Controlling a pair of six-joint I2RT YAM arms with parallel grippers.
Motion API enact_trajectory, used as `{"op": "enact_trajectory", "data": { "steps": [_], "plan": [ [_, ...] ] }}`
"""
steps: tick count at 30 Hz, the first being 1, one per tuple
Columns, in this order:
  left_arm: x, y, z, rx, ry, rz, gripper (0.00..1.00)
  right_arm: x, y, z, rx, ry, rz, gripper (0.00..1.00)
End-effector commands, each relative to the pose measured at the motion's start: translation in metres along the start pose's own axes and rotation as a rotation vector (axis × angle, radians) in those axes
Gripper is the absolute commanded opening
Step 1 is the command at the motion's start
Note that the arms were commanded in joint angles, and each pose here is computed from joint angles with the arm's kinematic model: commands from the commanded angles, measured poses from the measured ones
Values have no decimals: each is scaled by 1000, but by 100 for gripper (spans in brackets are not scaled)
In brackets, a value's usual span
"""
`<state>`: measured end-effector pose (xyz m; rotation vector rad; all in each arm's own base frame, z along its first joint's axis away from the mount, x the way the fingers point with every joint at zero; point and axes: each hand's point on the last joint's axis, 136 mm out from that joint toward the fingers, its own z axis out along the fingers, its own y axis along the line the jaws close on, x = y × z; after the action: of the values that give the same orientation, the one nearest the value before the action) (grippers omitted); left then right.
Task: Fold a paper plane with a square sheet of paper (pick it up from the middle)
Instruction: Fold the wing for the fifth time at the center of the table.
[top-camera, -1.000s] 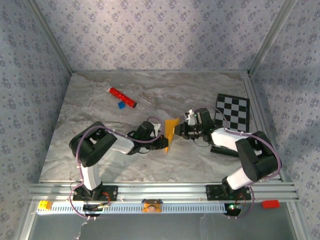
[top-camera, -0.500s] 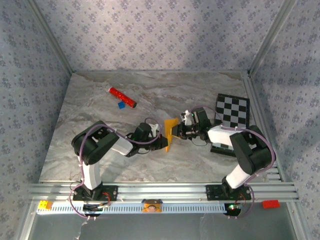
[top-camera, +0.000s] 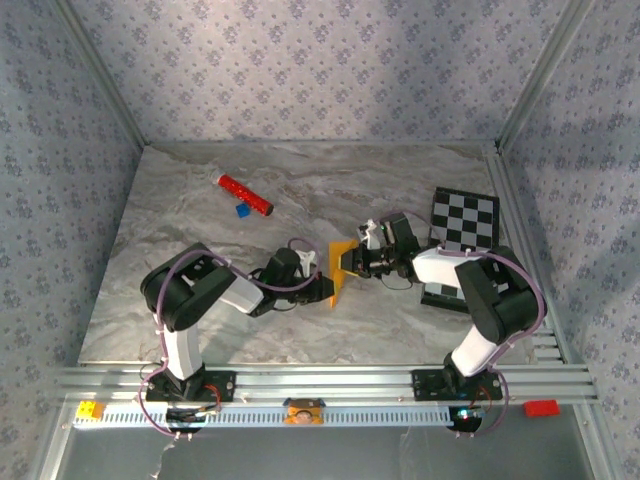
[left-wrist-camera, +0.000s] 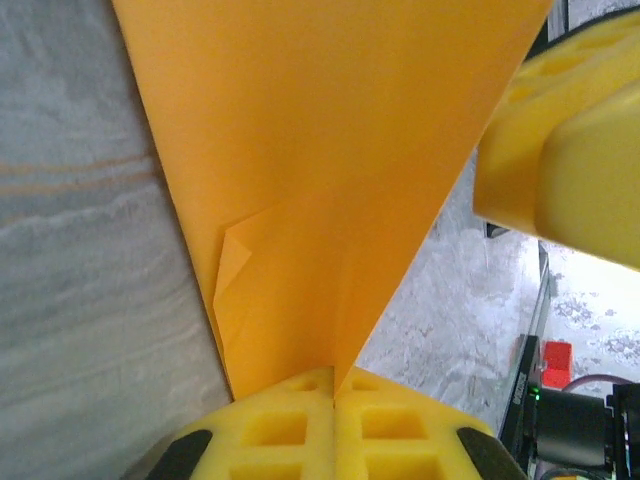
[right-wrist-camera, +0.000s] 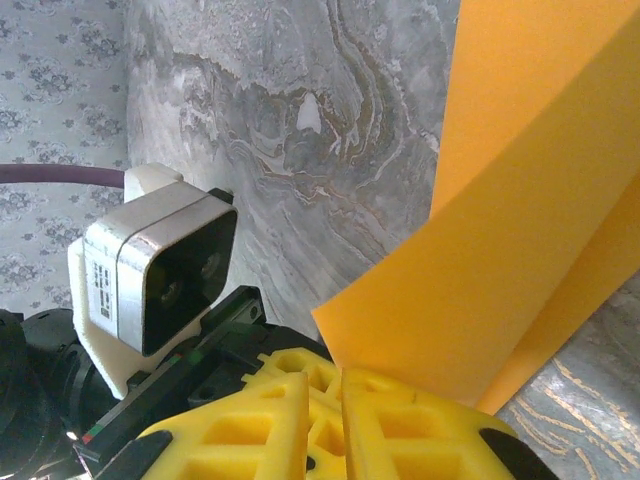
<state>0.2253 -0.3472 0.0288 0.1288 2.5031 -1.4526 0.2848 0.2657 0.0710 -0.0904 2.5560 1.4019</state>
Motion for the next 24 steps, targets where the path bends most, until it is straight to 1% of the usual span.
{"op": "enact_trajectory", "data": {
  "steps": [1, 6, 13, 19, 24],
  "plan": [
    [24, 17, -8, -49, 87, -40, 0, 0, 6, 5, -25, 28, -26, 17],
    [25, 19, -10, -61, 92, -46, 0, 0, 5, 11, -33, 45, -25, 16],
    [24, 24, -13, -81, 71, -69, 0, -1, 1, 17, -33, 59, -21, 16],
    [23, 30, -17, -97, 50, -107, 0, -6, -4, 12, -22, 42, -12, 15],
    [24, 33, -17, -106, 51, -123, 0, -2, -2, 13, -43, 68, -17, 15]
  ]
}}
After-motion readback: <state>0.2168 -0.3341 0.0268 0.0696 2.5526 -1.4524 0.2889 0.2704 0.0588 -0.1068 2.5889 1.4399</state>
